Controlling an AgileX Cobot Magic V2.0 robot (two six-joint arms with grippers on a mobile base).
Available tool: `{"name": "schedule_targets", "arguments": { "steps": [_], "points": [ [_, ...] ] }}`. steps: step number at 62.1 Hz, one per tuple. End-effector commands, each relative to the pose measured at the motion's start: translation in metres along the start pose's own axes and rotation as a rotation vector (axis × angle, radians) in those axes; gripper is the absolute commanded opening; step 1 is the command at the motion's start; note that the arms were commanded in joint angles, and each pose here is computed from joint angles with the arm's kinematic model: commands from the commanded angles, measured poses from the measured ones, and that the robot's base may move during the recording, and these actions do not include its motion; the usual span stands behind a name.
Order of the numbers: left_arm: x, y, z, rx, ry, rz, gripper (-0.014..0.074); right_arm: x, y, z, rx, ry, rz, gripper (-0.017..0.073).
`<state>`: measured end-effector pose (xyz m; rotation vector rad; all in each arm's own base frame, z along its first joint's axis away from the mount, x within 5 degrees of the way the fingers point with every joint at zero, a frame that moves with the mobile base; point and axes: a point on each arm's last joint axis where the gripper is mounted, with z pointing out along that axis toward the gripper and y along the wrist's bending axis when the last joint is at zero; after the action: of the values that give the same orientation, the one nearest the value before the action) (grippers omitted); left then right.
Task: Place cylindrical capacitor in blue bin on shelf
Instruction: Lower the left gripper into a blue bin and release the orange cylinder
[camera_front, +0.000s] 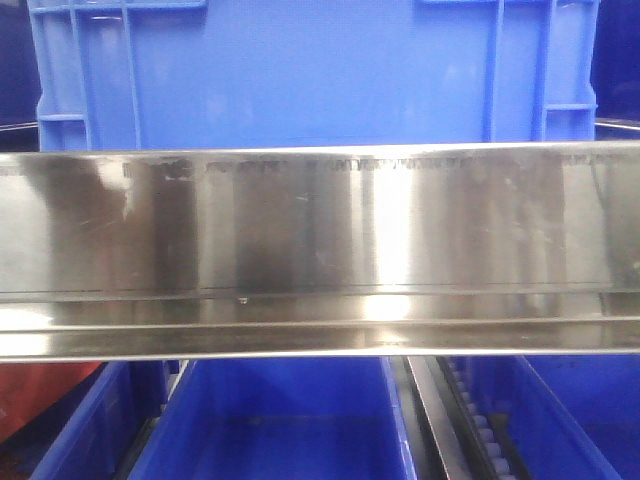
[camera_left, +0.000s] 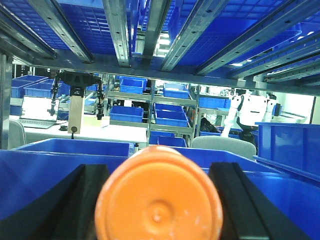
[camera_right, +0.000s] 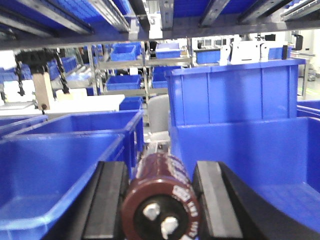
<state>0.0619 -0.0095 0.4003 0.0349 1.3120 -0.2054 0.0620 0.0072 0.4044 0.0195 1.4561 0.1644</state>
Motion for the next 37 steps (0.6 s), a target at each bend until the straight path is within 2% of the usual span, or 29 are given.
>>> {"name": "schedule_targets", "arguments": {
  "steps": [1, 17, 28, 37],
  "points": [
    [-0.002, 0.0, -0.001, 0.002, -0.023, -0.005, -0.0111, -0.003, -0.001, 0.004, 0.004, -0.039, 0.012, -0.0168],
    [-0.003, 0.0, 0.003, 0.0, -0.031, -0.006, -0.0111, -0.011, -0.001, 0.04, -0.005, -0.012, 0.026, -0.0168],
    [-0.002, 0.0, 0.032, -0.006, 0.075, -0.006, -0.0111, -0.023, 0.017, 0.075, -0.127, 0.039, 0.036, -0.0168],
    [-0.012, -0.002, 0.069, 0.005, 0.122, -0.01, -0.0111, -0.022, 0.048, 0.112, -0.268, 0.052, -0.036, -0.0168]
  ]
}}
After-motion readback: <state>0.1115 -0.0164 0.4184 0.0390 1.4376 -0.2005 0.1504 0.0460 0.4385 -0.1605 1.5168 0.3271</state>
